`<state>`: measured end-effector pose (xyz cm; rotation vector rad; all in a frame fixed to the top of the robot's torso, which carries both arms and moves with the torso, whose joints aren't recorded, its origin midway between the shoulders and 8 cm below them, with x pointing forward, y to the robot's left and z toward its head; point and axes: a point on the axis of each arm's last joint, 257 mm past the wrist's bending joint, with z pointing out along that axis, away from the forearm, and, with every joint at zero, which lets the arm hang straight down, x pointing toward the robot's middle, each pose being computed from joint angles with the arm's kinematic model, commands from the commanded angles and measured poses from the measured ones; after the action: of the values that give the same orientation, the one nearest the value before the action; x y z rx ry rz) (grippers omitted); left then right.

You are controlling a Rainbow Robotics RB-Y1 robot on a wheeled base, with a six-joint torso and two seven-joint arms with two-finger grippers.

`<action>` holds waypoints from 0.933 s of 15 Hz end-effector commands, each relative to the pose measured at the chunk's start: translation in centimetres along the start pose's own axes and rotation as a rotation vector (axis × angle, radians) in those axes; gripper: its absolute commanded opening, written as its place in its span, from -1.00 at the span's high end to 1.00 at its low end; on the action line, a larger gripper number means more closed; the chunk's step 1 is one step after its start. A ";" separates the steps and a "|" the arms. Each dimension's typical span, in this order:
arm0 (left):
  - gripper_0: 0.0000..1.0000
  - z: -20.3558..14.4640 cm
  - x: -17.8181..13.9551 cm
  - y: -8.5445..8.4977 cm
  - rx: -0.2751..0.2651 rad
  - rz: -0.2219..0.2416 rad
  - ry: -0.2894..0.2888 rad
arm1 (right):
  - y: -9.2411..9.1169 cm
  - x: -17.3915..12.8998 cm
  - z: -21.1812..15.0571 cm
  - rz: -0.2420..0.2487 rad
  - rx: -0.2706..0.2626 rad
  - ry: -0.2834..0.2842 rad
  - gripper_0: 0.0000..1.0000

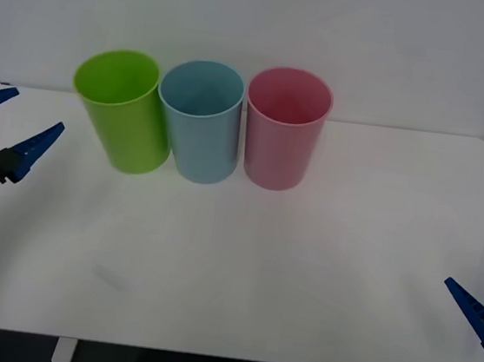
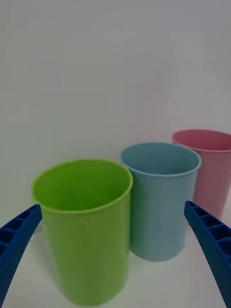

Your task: Grasp the object on the table and drop it into the matching bin: aluminum can to the light blue bin, PET bottle to the pink bin.

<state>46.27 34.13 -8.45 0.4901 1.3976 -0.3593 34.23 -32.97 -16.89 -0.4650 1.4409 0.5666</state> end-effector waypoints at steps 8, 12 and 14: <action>-1.00 -10.4 3.5 2.4 -0.113 -0.008 0.106 | 0.0 0.0 0.0 0.000 0.000 0.000 -1.00; -1.00 -13.8 5.1 1.7 -0.126 -0.004 0.150 | 0.0 0.0 0.0 0.000 0.000 0.000 -1.00; -1.00 -14.7 5.4 1.2 -0.125 -0.018 0.153 | 0.0 0.0 0.0 0.000 0.000 0.000 -1.00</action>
<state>35.64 43.09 -14.91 0.4136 1.5603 -0.2468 34.23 -32.97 -16.89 -0.4649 1.4409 0.5666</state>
